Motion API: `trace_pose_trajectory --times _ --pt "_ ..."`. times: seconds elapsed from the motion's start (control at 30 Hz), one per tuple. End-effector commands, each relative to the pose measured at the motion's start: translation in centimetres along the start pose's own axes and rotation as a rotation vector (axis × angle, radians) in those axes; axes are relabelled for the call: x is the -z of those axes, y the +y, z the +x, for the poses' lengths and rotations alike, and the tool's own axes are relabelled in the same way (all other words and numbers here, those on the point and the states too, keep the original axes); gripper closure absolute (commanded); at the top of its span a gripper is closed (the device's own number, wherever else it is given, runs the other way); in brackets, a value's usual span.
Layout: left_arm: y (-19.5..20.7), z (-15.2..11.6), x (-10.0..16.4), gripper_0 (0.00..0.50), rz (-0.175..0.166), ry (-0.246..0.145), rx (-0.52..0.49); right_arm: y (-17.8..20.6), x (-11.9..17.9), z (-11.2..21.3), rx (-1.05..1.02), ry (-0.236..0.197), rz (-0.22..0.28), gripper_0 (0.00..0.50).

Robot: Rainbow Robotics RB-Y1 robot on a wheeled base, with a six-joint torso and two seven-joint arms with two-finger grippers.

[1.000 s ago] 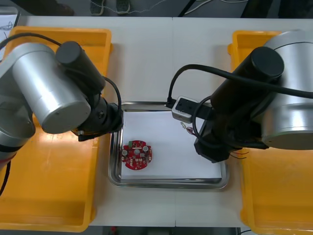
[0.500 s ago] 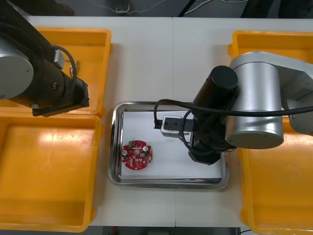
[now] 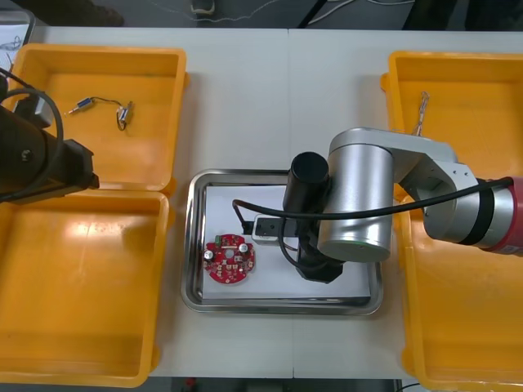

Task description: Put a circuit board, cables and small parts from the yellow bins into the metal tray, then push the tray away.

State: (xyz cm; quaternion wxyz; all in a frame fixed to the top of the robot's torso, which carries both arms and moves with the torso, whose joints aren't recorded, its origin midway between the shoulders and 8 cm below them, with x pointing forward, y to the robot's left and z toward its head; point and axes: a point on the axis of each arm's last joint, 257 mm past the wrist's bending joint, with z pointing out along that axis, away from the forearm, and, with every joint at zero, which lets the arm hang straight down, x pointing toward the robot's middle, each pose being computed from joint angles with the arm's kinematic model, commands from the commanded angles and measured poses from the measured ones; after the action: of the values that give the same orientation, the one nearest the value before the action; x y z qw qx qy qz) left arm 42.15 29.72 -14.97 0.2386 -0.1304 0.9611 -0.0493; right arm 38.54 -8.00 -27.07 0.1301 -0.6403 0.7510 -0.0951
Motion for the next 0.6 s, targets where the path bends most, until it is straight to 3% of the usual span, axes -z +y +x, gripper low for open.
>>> trace_pose_trajectory --times 0.03,0.37,0.6 --pt "4.0 -1.5 0.5 0.000 -0.047 0.005 -0.119 1.4 -1.4 -0.9 -0.012 -0.024 -0.016 0.500" --pt "8.1 -1.4 0.2 0.000 -0.097 0.029 -0.206 4.1 -3.8 -1.5 -0.074 -0.076 -0.042 0.500" --pt "10.6 -0.1 0.3 0.000 -0.109 0.056 -0.242 4.4 -4.2 -1.3 -0.090 -0.075 -0.039 0.500"
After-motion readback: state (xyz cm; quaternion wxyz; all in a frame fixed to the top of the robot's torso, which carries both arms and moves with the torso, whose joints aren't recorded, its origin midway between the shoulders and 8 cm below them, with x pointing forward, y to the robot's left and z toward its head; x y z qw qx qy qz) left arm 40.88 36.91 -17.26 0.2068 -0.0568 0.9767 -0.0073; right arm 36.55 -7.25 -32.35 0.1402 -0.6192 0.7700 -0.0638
